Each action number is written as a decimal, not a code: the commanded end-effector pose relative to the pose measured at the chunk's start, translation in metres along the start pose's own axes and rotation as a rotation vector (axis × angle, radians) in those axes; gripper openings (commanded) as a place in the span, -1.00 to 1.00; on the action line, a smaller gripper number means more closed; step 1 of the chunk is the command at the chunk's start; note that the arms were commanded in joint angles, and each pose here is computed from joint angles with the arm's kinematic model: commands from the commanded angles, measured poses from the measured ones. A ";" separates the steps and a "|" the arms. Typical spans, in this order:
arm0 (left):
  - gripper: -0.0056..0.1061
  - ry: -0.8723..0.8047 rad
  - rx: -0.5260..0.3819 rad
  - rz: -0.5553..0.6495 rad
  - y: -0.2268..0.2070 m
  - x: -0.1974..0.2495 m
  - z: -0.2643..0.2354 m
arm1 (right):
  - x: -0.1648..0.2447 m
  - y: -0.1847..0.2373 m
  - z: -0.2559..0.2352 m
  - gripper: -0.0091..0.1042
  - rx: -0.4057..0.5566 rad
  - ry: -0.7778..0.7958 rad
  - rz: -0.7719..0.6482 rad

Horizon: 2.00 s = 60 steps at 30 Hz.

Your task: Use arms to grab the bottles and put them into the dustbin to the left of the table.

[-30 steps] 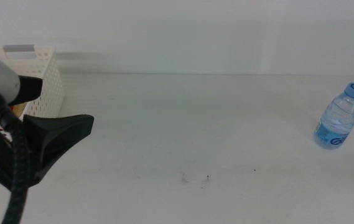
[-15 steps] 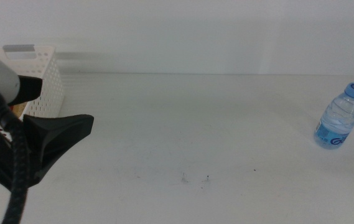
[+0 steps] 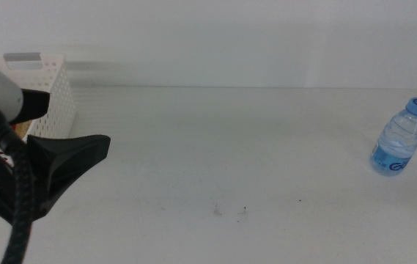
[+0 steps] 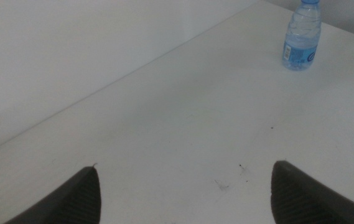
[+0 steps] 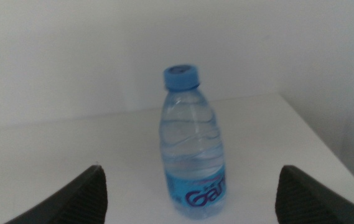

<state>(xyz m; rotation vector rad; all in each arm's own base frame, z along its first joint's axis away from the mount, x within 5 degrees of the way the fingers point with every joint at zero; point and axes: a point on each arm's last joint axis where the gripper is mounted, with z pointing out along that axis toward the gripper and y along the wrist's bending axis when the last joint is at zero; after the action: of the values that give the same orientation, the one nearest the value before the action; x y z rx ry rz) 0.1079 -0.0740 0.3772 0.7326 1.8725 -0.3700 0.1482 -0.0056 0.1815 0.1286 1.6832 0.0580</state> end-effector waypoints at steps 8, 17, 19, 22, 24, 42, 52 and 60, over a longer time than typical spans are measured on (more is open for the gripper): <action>0.78 -0.019 -0.001 -0.003 0.000 -0.002 -0.002 | 0.010 0.005 0.026 0.80 -0.070 0.083 -0.109; 0.78 -0.019 -0.001 -0.003 0.000 -0.002 -0.002 | 0.008 0.001 0.071 0.80 -0.028 0.113 -0.201; 0.78 -0.019 -0.001 -0.003 0.000 -0.002 -0.002 | 0.011 0.001 0.080 0.80 -0.024 0.128 -0.210; 0.78 -0.019 -0.001 -0.003 0.000 -0.002 -0.002 | 0.014 -0.001 0.093 0.80 -0.010 0.142 -0.203; 0.78 -0.019 -0.001 -0.003 0.000 -0.002 -0.002 | 0.016 -0.003 0.103 0.80 0.005 0.152 -0.204; 0.78 -0.019 -0.001 -0.003 0.000 -0.002 -0.002 | 0.039 -0.006 0.181 0.79 0.011 0.173 -0.212; 0.78 -0.019 -0.001 -0.003 0.000 -0.002 -0.002 | 0.037 0.004 0.186 -0.86 -0.032 0.160 -0.219; 0.78 -0.019 -0.001 -0.003 0.000 -0.002 -0.002 | 0.005 0.102 0.195 -0.86 -0.319 0.058 -0.281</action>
<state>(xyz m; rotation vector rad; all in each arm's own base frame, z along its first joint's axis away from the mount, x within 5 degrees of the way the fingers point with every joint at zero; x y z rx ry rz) 0.1079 -0.0740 0.3772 0.7326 1.8725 -0.3700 0.3409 0.0664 0.1452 -0.2875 1.8166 0.0740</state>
